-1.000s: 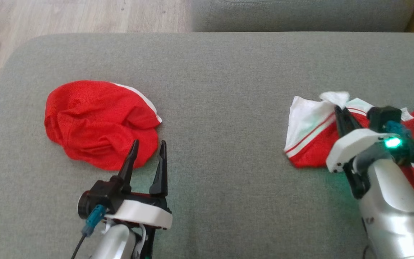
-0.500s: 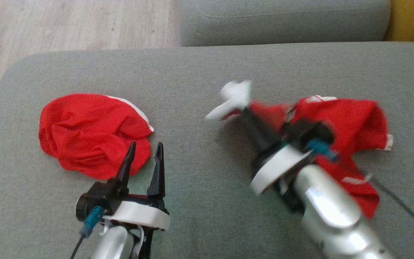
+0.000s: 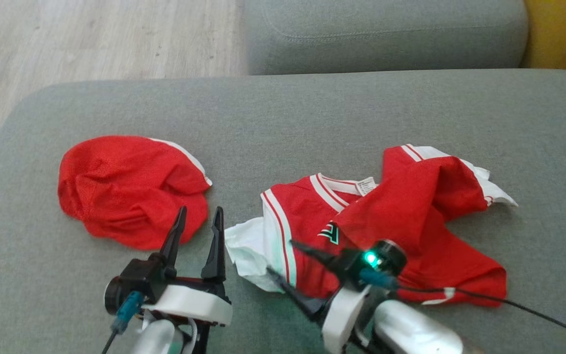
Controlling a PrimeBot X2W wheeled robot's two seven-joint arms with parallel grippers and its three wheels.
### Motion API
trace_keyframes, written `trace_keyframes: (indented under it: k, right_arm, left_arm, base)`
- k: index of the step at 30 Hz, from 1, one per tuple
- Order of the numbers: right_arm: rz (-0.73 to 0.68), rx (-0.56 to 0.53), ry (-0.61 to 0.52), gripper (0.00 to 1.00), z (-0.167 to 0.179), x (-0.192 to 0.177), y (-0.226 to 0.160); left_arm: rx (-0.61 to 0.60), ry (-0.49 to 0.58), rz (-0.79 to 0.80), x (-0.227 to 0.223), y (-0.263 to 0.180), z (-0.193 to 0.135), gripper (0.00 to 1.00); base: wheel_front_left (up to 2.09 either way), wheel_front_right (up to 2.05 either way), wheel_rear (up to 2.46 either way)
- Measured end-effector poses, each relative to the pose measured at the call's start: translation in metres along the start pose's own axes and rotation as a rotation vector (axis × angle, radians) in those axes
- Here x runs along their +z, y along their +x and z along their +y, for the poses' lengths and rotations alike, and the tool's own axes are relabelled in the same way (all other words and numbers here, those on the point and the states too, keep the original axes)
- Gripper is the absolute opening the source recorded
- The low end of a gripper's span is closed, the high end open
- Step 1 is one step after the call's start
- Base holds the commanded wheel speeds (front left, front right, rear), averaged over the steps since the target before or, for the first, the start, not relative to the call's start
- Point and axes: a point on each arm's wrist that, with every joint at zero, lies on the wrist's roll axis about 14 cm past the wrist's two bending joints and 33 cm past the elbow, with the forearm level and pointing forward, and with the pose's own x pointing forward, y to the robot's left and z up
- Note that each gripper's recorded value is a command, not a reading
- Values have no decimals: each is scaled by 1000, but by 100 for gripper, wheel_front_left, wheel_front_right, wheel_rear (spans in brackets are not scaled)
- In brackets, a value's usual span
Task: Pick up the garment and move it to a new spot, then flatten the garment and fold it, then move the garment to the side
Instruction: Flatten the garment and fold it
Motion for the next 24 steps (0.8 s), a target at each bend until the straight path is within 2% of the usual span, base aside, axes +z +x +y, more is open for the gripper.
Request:
trace_keyframes:
  k: [3,6,10,13,16,19,24]
  right_arm:
    - [-56,-64,8,100,-21,12,-7]
    - [-159,-184,23,100,-59,39,-18]
    - [-274,-418,-6,100,-124,68,-57]
    - [-322,-606,17,100,-157,67,-99]
    - [-290,-731,71,100,-163,36,-132]
    - [-251,-788,120,100,-156,11,-150]
    - [-288,-791,124,100,-152,19,-152]
  left_arm:
    - [-8,1,-4,1,1,-3,100]
    - [-16,0,-9,3,2,-6,100]
    - [-31,-3,-22,7,4,-10,100]
    - [-49,-5,-31,10,7,-16,100]
    - [-63,-7,-28,9,9,-21,100]
    - [-71,-9,-25,8,11,-23,100]
    - [-77,-12,-12,3,13,-25,100]
  base:
    - [0,0,0]
    - [0,0,0]
    - [0,0,0]
    - [0,0,0]
    - [0,0,0]
    - [0,0,0]
    - [0,0,0]
